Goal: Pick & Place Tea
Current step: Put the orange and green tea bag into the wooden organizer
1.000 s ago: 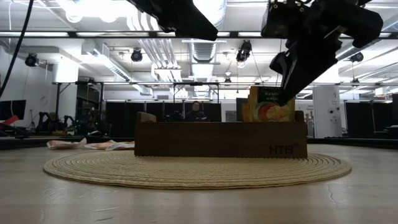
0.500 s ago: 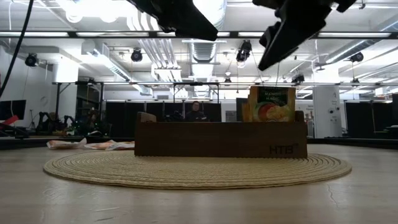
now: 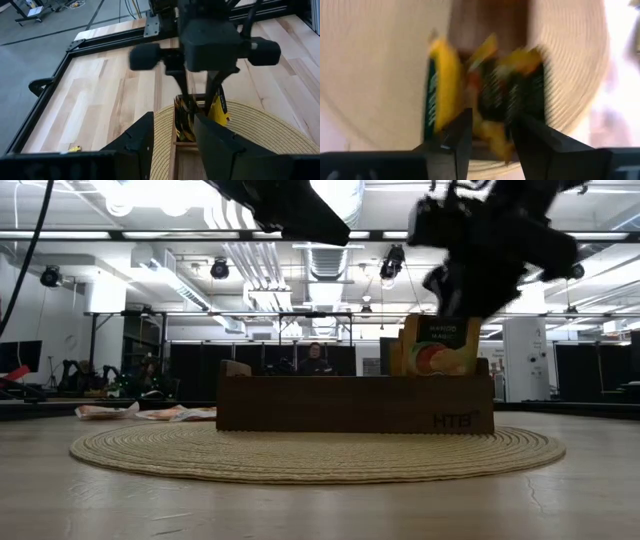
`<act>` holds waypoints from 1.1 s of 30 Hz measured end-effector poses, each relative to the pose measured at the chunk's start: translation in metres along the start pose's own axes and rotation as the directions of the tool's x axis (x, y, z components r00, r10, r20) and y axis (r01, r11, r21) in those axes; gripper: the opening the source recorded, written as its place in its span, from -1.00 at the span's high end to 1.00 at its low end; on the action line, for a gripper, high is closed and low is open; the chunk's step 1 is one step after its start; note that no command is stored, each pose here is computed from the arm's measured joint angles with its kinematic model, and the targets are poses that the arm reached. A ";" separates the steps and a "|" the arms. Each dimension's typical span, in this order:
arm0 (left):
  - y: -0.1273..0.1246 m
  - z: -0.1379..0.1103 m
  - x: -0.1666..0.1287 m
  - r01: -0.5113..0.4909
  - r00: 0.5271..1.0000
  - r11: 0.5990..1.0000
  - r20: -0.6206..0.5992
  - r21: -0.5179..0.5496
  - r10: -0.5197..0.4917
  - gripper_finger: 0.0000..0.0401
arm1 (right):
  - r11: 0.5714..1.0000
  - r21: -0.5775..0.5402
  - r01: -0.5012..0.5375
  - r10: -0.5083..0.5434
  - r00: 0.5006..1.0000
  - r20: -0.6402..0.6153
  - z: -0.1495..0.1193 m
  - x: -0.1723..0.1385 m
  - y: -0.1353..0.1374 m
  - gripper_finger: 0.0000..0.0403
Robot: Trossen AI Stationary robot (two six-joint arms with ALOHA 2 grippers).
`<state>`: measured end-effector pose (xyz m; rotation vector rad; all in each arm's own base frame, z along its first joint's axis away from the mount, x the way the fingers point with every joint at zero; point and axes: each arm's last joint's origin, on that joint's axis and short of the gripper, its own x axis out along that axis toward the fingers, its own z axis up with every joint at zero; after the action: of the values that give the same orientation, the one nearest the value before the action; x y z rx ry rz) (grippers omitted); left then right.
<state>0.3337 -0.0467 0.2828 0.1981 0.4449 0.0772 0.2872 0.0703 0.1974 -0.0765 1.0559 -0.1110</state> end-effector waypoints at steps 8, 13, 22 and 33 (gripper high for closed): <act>0.000 0.000 0.000 0.000 1.000 1.000 -0.002 0.000 0.000 0.32 | 0.998 0.056 0.026 -0.034 0.989 0.142 0.017 -0.033 -0.008 0.53; 0.000 -0.001 0.000 0.000 1.000 1.000 -0.005 0.001 0.000 0.32 | 0.997 0.083 0.011 -0.024 0.988 0.152 0.013 -0.037 -0.005 0.60; 0.000 0.000 0.000 0.000 1.000 1.000 -0.005 0.001 0.000 0.32 | 0.999 0.036 0.035 -0.037 0.997 0.064 0.000 -0.017 -0.003 0.70; 0.000 -0.001 0.000 0.000 1.000 1.000 -0.005 0.001 0.000 0.32 | 0.999 0.037 -0.009 0.005 0.995 0.095 0.008 -0.026 -0.004 0.95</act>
<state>0.3335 -0.0466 0.2824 0.1989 0.4503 0.0774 0.2817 0.0694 0.2243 -0.0439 0.9590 -0.1193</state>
